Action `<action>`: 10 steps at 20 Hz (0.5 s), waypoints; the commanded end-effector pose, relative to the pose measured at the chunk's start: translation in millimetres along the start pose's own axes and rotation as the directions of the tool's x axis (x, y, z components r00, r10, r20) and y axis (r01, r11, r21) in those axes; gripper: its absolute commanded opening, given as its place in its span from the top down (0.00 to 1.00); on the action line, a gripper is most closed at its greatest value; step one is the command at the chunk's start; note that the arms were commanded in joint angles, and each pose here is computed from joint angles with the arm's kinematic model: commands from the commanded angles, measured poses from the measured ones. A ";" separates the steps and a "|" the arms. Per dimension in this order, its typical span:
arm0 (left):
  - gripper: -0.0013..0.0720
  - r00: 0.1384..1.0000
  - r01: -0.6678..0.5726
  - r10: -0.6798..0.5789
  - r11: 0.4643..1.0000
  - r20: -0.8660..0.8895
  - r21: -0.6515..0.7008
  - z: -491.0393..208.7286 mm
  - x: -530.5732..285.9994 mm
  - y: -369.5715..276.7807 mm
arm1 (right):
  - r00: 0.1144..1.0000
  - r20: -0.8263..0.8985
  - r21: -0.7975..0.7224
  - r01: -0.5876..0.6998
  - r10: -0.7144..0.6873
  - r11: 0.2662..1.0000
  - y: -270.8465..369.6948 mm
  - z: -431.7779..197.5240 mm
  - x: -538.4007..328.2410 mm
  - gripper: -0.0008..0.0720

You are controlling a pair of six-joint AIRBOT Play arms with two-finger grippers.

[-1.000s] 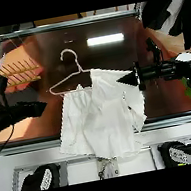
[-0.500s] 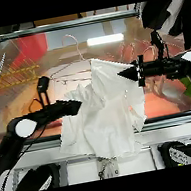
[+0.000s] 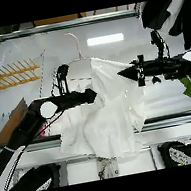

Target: Fold the clothes and pants, and hang the long-sleeved shirts on hangers.

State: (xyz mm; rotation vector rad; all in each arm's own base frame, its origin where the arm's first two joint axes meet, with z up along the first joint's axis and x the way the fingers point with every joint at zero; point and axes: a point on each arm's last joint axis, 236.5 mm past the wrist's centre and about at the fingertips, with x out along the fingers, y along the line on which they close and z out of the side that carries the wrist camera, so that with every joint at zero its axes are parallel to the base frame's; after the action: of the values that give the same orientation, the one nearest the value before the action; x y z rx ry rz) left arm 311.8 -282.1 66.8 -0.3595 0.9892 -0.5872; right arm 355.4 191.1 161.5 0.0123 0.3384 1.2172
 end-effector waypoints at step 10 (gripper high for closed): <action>0.27 0.997 0.013 -0.019 0.997 -0.076 -0.078 -24.4 33.8 -15.4 | 1.000 0.003 0.002 0.025 -0.025 1.000 -5.5 1.2 0.1 0.97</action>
State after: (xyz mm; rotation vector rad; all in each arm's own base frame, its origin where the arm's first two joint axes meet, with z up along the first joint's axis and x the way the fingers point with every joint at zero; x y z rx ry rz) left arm 307.1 -300.9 40.1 -0.4145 1.0882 -0.5552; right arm 357.8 190.3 161.3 0.0133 0.3385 1.2062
